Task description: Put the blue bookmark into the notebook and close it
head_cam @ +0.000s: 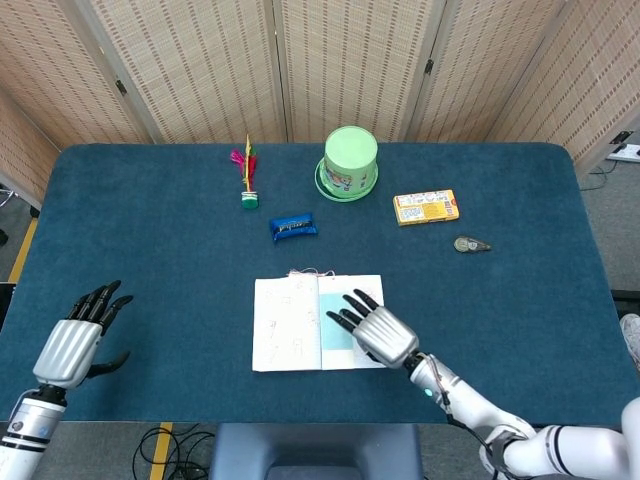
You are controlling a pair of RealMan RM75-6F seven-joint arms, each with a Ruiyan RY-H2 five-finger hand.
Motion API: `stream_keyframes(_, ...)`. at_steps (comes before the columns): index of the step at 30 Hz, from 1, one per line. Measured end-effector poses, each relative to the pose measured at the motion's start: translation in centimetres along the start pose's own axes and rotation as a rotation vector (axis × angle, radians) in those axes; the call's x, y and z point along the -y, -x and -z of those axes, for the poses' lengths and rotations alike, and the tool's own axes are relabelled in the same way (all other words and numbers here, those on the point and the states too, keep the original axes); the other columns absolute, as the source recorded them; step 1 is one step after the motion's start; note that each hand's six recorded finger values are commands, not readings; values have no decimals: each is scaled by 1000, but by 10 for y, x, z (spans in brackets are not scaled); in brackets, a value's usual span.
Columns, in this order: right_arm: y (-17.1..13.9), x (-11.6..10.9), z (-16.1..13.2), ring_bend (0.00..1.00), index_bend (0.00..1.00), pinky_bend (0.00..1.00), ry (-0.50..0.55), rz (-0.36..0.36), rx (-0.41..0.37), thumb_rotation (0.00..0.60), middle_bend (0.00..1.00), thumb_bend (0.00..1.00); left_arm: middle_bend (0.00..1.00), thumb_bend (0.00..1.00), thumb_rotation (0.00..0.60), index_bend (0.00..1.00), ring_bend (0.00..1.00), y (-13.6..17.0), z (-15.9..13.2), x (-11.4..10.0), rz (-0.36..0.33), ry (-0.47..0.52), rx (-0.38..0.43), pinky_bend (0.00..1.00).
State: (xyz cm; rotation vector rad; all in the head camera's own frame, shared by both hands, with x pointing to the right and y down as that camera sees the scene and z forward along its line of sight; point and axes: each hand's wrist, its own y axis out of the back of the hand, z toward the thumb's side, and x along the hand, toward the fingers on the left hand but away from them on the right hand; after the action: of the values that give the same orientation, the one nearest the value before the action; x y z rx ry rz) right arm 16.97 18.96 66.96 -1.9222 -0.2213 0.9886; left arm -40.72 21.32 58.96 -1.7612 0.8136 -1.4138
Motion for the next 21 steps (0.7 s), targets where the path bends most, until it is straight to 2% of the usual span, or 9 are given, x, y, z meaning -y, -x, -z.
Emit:
stream_keyframes(2, -13, -10, 12, 0, 0, 0, -14, 23, 31, 600, 201, 577, 0, 278, 600, 172, 0, -4, -4, 0, -10, -13, 29, 146)
stream_keyframes(6, -44, -29, 37, 0, 0, 0, -45, 77, 106, 600, 180, 412, 0, 278, 600, 184, 0, -15, -17, 1, -27, -47, 116, 146)
stream_keyframes(14, -124, -57, 79, 0, 0, 0, -70, 188, 280, 600, 145, 323, 0, 278, 600, 206, 0, -35, -49, 9, -65, -105, 300, 145)
stream_keyframes(18, -160, -61, 88, 0, 0, 0, -59, 231, 348, 600, 136, 231, 0, 278, 600, 204, 0, -45, -67, 16, -91, -149, 406, 146)
stream_keyframes(21, -185, -60, 93, 0, 0, 0, -51, 248, 393, 600, 136, 206, 0, 277, 600, 200, 0, -50, -84, 24, -101, -178, 484, 146)
